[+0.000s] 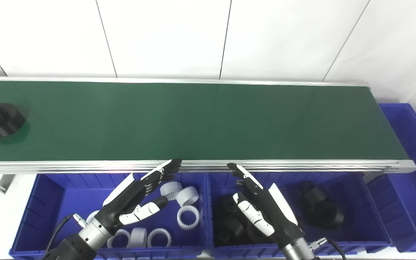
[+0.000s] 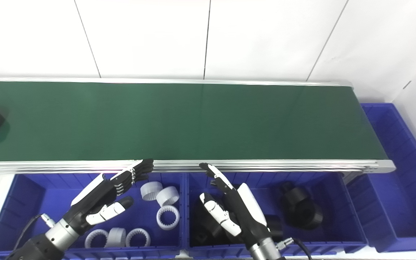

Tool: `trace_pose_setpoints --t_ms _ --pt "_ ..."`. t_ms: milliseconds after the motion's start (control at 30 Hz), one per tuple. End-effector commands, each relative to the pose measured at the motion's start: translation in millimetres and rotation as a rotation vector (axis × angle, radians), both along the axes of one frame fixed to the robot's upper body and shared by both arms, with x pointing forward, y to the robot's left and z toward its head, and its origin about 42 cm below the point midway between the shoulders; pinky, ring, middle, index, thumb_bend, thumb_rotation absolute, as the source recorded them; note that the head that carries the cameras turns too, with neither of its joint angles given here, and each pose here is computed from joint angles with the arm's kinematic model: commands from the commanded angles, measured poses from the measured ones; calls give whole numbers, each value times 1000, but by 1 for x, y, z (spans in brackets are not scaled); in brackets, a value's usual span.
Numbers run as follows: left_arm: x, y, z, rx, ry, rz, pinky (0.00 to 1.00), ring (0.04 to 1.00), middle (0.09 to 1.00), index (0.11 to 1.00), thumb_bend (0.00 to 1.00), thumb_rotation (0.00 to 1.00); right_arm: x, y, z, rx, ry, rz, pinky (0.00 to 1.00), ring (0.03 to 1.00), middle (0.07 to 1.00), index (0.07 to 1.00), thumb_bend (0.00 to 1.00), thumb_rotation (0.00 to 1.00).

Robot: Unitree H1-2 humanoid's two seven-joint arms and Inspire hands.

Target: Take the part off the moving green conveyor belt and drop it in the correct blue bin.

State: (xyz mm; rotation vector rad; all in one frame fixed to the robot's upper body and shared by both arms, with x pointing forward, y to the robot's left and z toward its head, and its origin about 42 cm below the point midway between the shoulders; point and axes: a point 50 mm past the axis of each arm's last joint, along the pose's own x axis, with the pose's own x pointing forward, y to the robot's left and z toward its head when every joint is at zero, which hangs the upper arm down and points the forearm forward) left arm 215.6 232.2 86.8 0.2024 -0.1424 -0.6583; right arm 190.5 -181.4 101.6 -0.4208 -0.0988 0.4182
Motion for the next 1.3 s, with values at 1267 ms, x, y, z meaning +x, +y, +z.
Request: trace_pose_setpoints --t_ms 1267 --pt "9 1 15 -9 -45 -10 918 953 961 947 326 777 6 5 14 29 -76 25 852 918 949 929 381 994"
